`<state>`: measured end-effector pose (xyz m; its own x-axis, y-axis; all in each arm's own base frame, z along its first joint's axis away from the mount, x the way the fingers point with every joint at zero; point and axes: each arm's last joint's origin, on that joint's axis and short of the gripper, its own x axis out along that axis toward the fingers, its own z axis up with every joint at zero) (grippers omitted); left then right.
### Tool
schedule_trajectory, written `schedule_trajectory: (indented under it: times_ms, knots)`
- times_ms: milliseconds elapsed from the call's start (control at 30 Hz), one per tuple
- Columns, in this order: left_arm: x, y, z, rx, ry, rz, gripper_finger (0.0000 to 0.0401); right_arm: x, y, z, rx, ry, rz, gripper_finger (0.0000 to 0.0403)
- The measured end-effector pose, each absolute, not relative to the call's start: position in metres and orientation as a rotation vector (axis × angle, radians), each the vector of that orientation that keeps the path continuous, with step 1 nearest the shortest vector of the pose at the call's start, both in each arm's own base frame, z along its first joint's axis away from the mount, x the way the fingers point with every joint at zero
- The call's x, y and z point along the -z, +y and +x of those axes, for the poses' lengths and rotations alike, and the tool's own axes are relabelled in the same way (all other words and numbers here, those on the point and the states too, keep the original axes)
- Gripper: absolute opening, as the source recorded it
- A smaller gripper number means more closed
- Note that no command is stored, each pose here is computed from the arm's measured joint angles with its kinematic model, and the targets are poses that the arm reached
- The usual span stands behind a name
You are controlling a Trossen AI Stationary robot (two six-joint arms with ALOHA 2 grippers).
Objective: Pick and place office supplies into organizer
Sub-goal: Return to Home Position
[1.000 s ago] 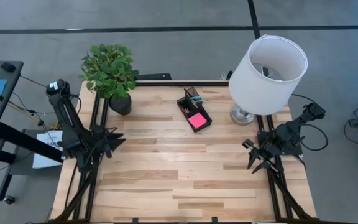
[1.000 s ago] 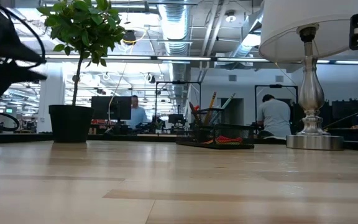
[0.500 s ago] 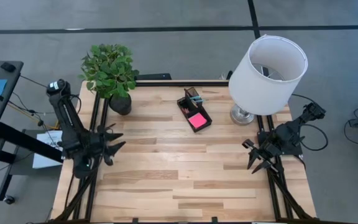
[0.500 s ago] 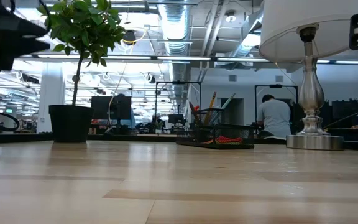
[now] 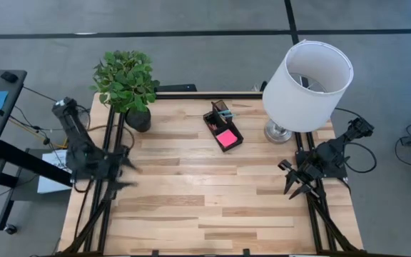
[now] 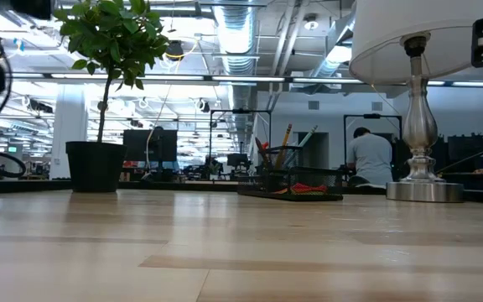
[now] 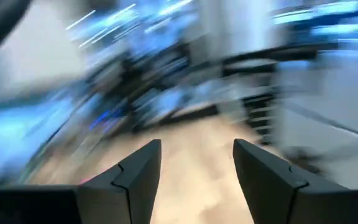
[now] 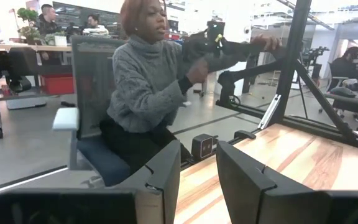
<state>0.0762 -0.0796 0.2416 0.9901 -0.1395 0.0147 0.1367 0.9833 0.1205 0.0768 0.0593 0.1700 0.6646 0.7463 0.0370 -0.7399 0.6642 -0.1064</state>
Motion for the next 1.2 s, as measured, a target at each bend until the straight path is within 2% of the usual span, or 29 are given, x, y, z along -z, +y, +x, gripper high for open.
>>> schedule_trajectory:
  times_ms: [100,167,267,333,467,567,1000,1200]
  knots:
    - [-0.249,-0.083,0.081,0.497,-0.163,0.257,0.0194,-0.17,0.059,0.077,-0.84,-0.08,-0.085,0.0098]
    - [-0.246,-0.081,0.084,0.611,-0.15,0.221,0.0194,-0.17,0.059,0.077,-0.84,-0.08,-0.084,0.0098]
    - [-0.235,-0.076,0.09,0.562,-0.089,0.062,0.0194,-0.17,0.059,0.077,-0.84,-0.08,-0.084,0.0098]
    - [-0.221,-0.073,0.092,0.549,-0.086,0.031,0.0194,-0.17,0.059,0.077,-0.84,-0.08,-0.084,0.0098]
    - [-0.194,-0.072,0.09,0.671,-0.129,0.018,0.0194,-0.17,0.059,0.077,-0.84,-0.08,-0.084,0.0098]
    - [-0.183,-0.072,0.088,0.693,-0.127,-0.028,0.0194,-0.17,0.059,0.077,-0.84,-0.08,-0.084,0.0098]
    - [-0.165,-0.066,0.078,0.747,0.066,-0.086,0.0194,-0.17,0.059,0.077,-0.841,-0.079,-0.085,0.0098]
    - [-0.171,-0.062,0.074,0.744,-0.013,-0.114,0.0194,-0.17,0.059,0.077,-0.841,-0.079,-0.085,0.0098]
